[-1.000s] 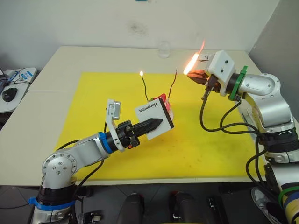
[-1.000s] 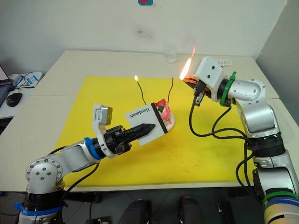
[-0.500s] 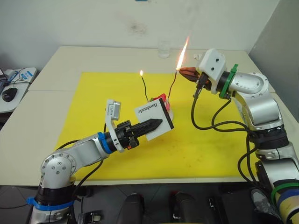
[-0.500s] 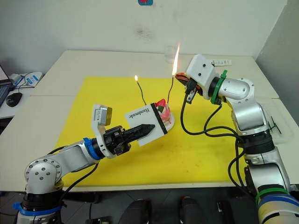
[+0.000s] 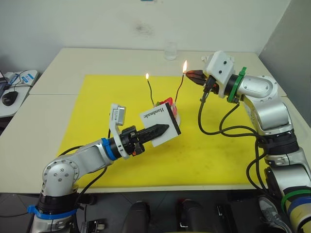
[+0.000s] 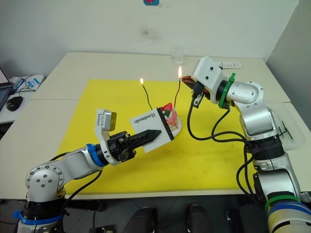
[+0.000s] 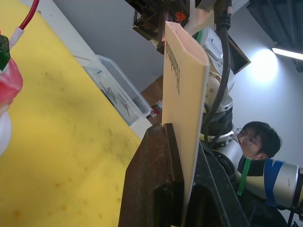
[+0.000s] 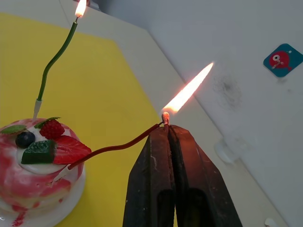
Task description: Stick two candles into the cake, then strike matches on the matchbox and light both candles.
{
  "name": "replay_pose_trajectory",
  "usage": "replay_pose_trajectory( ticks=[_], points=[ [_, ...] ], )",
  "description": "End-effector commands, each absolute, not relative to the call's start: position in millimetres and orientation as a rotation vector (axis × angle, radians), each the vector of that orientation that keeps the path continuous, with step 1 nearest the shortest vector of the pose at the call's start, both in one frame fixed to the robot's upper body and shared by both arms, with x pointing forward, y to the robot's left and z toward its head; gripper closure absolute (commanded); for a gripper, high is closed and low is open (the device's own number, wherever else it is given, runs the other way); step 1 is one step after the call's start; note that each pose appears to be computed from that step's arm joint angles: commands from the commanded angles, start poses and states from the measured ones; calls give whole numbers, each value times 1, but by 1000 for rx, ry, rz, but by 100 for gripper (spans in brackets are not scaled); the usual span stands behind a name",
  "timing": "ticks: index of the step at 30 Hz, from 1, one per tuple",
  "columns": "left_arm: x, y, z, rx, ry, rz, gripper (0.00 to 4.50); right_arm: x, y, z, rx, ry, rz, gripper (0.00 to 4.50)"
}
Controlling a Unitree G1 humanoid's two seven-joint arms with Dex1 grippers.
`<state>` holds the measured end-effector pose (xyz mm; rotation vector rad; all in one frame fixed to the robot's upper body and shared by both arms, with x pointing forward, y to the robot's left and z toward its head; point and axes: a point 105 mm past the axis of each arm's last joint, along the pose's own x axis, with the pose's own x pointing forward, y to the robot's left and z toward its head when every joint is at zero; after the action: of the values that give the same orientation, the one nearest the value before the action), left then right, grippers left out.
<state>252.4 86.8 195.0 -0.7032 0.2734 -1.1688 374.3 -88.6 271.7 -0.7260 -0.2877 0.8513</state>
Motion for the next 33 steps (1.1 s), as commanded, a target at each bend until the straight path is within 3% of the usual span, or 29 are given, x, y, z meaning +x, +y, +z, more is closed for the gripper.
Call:
replay_pose_trajectory(
  ticks=[1, 33],
  points=[
    [248, 84, 203, -677, 239, -1201, 450, 373, -87, 285, -749, -337, 831, 447],
    [249, 80, 204, -678, 235, -1200, 450, 374, -96, 285, -763, -325, 808, 447]
  ],
)
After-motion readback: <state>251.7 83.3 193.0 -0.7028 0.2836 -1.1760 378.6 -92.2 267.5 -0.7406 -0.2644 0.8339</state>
